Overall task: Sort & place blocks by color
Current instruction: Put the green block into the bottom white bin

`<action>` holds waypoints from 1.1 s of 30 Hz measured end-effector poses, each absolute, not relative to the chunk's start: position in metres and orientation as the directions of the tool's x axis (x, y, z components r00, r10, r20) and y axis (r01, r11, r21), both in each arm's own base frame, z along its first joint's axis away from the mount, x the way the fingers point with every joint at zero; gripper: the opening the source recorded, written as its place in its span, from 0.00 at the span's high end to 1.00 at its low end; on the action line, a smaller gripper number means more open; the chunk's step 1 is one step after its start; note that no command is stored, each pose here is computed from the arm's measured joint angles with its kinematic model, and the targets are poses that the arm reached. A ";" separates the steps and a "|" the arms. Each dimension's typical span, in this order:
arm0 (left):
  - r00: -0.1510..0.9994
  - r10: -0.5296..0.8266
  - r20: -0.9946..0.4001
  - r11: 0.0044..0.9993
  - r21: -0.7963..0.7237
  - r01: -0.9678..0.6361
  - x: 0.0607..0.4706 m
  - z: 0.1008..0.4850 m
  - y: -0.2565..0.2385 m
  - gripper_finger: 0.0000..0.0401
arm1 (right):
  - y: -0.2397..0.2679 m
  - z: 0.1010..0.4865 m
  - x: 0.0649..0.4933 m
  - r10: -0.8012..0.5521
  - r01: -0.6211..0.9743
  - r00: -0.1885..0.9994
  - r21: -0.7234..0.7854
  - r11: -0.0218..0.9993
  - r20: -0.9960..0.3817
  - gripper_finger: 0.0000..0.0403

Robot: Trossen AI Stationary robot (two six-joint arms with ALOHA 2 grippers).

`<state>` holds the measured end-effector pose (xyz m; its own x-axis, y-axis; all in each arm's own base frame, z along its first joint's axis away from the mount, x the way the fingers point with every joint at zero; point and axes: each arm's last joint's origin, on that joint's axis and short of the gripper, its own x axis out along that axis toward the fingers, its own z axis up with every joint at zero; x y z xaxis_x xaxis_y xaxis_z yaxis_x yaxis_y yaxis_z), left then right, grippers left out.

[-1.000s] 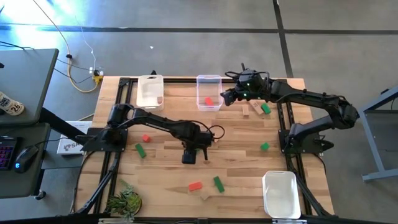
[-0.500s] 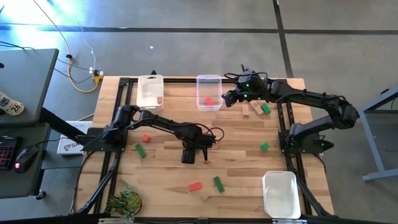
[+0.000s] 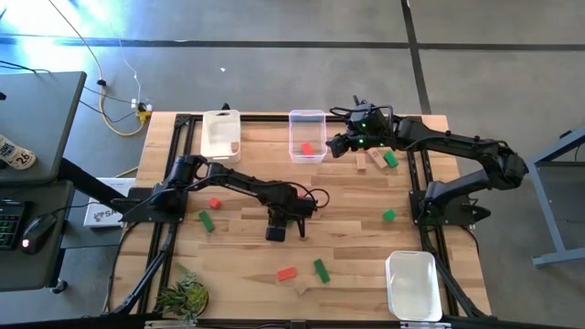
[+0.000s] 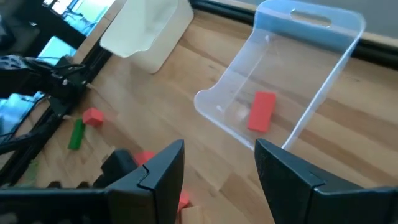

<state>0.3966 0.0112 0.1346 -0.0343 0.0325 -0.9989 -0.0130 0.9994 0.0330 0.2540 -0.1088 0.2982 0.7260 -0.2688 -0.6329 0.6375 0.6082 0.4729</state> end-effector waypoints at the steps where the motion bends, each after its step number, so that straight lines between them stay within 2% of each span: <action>1: -0.034 0.033 -0.999 0.999 0.033 -0.012 0.397 0.135 0.011 0.83 | -0.108 0.298 0.254 -0.257 0.631 0.731 0.483 0.607 -0.633 0.54; 7: -0.010 0.045 -0.999 0.999 0.045 -0.011 0.393 0.147 0.011 0.83 | -0.107 0.298 0.255 -0.206 0.599 0.750 0.513 0.615 -0.628 0.54; 15: 0.097 0.062 -0.993 0.998 0.060 -0.024 0.386 0.188 0.012 0.83 | -0.102 0.299 0.257 -0.092 0.546 0.783 0.608 0.577 -0.615 0.54; 26: 0.304 0.215 -0.928 0.977 0.202 -0.073 0.381 0.237 0.016 0.83 | -0.070 0.299 0.267 -0.016 0.532 0.789 0.670 0.518 -0.615 0.54; 33: 0.348 0.287 -0.892 0.952 0.306 -0.002 0.385 0.242 0.018 0.83 | -0.045 0.298 0.273 0.024 0.524 0.783 0.680 0.512 -0.621 0.54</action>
<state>0.3849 0.0181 0.2415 0.3477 0.2874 -0.8925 -0.0025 0.9521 0.3056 0.2732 -0.0452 0.2983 0.7832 0.0238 -0.6213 0.5241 0.5123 0.6804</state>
